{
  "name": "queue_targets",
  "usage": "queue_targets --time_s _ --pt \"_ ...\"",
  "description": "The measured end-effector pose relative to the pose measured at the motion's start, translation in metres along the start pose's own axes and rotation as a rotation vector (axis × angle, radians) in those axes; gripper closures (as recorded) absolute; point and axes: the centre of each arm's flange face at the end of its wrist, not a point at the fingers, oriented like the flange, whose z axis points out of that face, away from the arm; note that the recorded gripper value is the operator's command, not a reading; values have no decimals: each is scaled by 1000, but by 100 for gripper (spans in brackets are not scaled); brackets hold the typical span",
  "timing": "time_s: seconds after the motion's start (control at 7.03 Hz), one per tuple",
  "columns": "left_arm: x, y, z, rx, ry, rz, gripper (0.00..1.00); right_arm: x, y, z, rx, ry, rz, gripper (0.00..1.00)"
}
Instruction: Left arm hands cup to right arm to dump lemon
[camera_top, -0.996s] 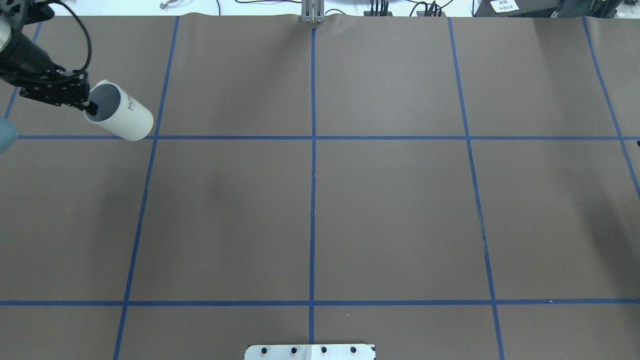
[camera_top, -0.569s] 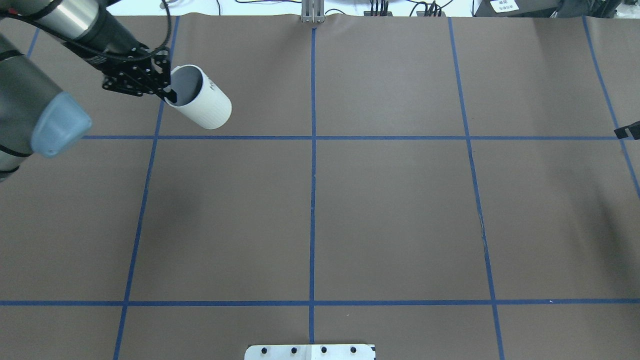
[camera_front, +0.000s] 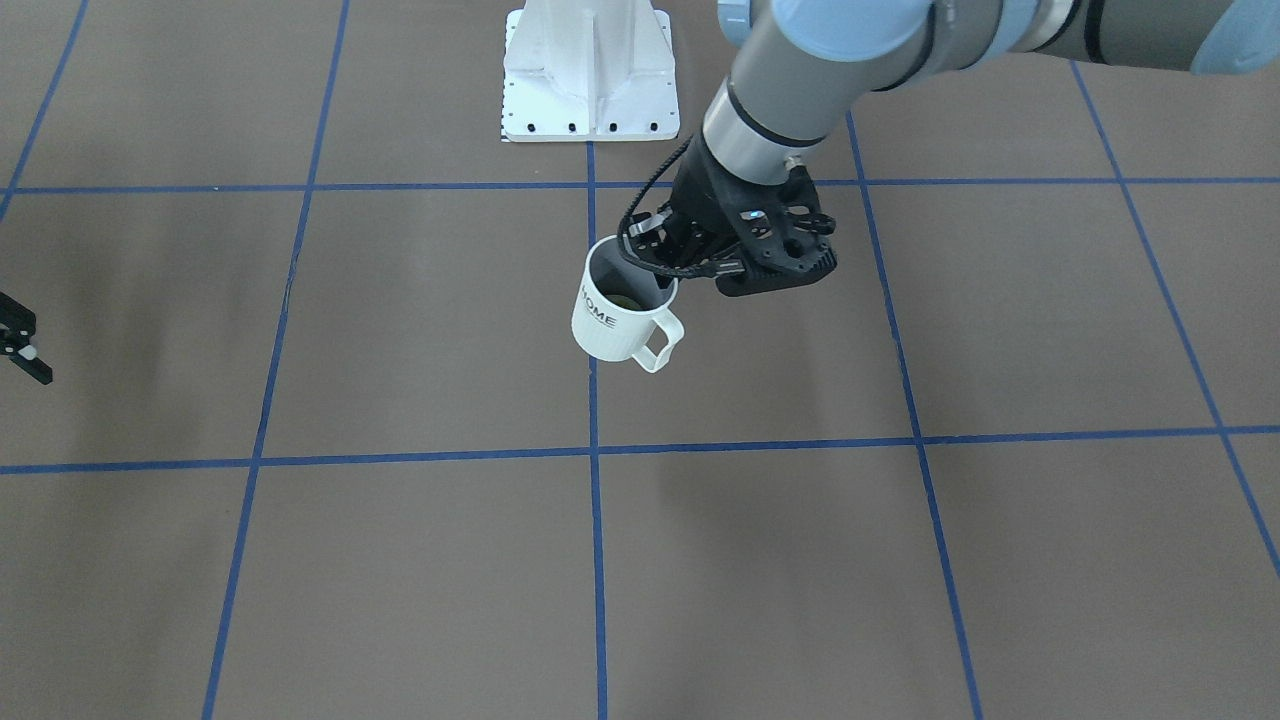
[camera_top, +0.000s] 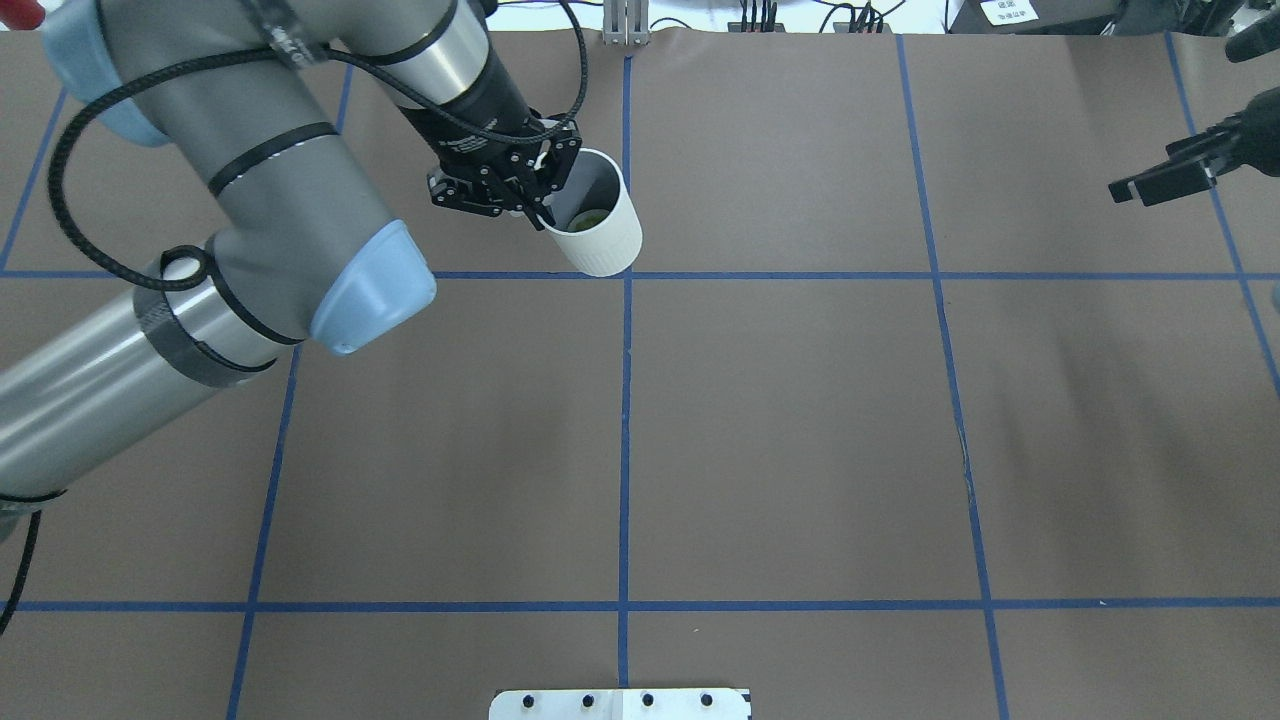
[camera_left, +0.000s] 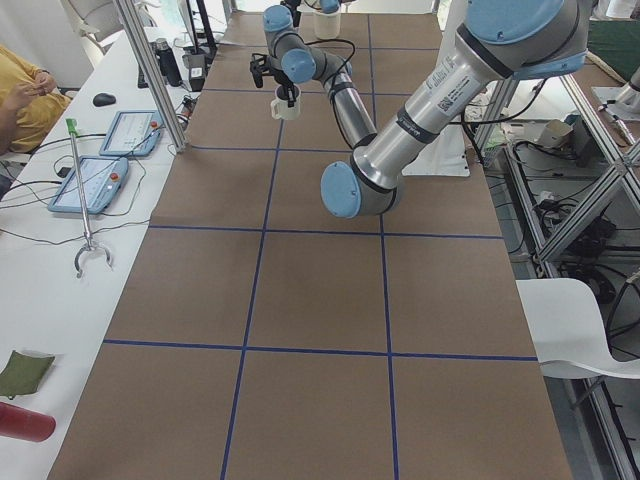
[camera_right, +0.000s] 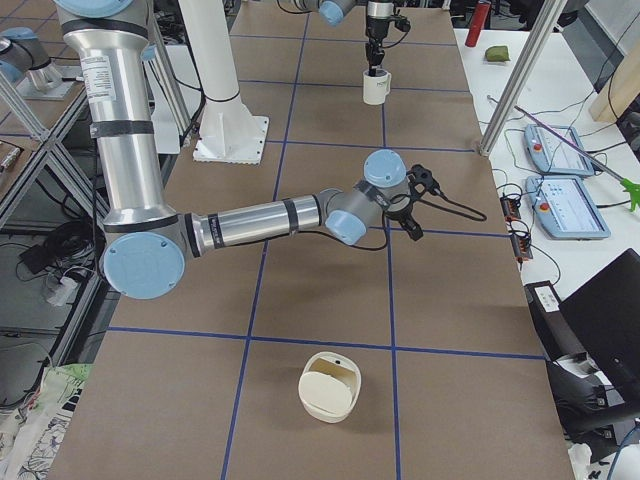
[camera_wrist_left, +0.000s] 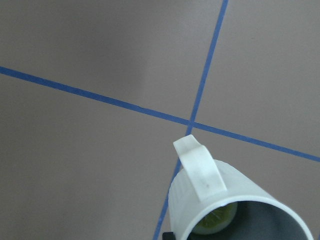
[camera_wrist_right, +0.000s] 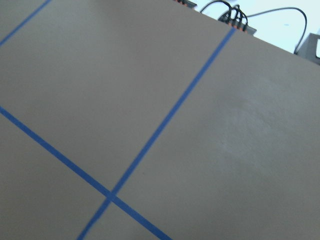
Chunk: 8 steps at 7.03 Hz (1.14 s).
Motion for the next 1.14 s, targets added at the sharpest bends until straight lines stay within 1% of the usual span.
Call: queue_targets --time_s 0.14,0.28,0.43,0.57,0.71,0.85,1.14 --pt "35 0 8 11 -23 -59 100 -40 -27 15 53 6 24 4" --pt "75 -7 16 15 -48 -126 100 -90 -45 32 149 19 51 3" --pt "107 -15 21 16 -73 -188 100 -136 -50 47 238 19 64 3" --pt "126 -20 24 19 -89 -248 100 -173 -52 57 296 12 69 2" --pt "133 -23 23 24 -93 -305 100 -204 -53 63 340 13 61 2" --pt "139 -21 20 26 -89 -350 100 -232 -50 72 376 25 50 2" --pt "151 -14 10 23 -73 -426 100 -275 -45 88 442 64 38 2"
